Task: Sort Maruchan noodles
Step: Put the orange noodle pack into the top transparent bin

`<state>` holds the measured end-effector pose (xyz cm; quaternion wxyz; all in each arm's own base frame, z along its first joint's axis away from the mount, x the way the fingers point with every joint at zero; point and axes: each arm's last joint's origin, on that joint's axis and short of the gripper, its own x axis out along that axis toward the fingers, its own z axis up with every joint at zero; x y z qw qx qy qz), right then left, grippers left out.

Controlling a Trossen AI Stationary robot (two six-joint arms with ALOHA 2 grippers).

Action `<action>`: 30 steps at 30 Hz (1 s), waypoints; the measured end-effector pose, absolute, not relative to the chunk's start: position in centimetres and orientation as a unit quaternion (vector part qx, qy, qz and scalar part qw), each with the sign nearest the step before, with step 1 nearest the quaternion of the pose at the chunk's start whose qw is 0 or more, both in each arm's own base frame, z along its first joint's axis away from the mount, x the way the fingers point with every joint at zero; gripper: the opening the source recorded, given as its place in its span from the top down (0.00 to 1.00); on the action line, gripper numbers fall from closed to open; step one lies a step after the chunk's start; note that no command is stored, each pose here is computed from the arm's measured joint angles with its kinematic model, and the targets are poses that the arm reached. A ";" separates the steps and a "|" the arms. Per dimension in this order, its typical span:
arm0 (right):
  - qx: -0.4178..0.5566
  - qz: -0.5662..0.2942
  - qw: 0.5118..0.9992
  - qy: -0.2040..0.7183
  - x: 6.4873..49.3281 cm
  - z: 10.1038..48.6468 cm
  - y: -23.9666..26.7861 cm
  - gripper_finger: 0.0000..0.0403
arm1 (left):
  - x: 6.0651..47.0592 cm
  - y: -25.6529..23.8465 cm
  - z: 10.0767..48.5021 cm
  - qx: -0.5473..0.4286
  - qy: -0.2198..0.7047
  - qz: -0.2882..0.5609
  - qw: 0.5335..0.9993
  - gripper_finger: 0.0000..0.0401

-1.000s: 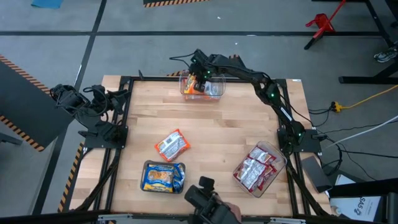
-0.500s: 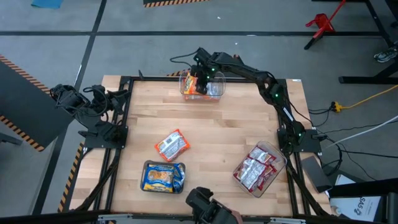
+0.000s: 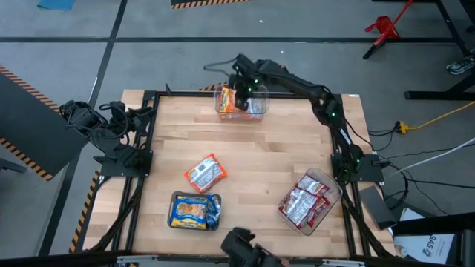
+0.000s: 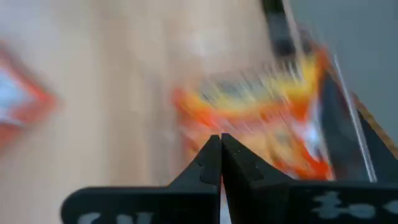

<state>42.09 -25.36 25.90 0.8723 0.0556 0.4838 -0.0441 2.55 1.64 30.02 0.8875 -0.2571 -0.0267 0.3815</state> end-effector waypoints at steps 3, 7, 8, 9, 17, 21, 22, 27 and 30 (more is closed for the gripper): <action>0.074 0.022 0.903 0.422 42.4 29.6 -23.4 1.00 | 2.6 1.6 30.0 -0.257 -0.027 0.382 0.887 0.63; 0.079 0.126 0.911 0.385 44.2 30.9 -19.2 1.00 | 2.5 1.6 30.0 -0.256 -0.027 0.382 0.887 0.63; 0.067 0.143 0.908 0.387 44.6 30.8 -18.0 0.99 | 2.5 1.6 30.0 -0.257 -0.027 0.382 0.887 0.63; 0.051 0.164 0.904 0.391 44.9 30.7 -16.7 0.97 | 2.5 1.6 30.0 -0.257 -0.027 0.382 0.887 0.63; -0.125 0.268 0.865 0.406 47.9 27.2 -6.9 0.60 | 2.6 1.6 30.0 -0.262 -0.017 0.374 0.890 0.63; -0.228 0.302 0.831 0.407 48.5 24.1 -3.3 0.36 | 2.6 1.5 29.9 -0.263 -0.007 0.367 0.892 0.63; -0.257 0.310 0.823 0.401 48.7 23.3 -2.4 0.31 | 2.6 1.5 29.9 -0.264 -0.003 0.365 0.893 0.63; -0.373 0.282 0.801 0.374 49.3 19.5 1.7 0.13 | 2.7 1.4 29.8 -0.274 0.019 0.347 0.897 0.63; -0.419 0.240 0.802 0.351 49.5 17.8 3.4 0.07 | 2.7 1.4 29.7 -0.275 0.034 0.339 0.899 0.63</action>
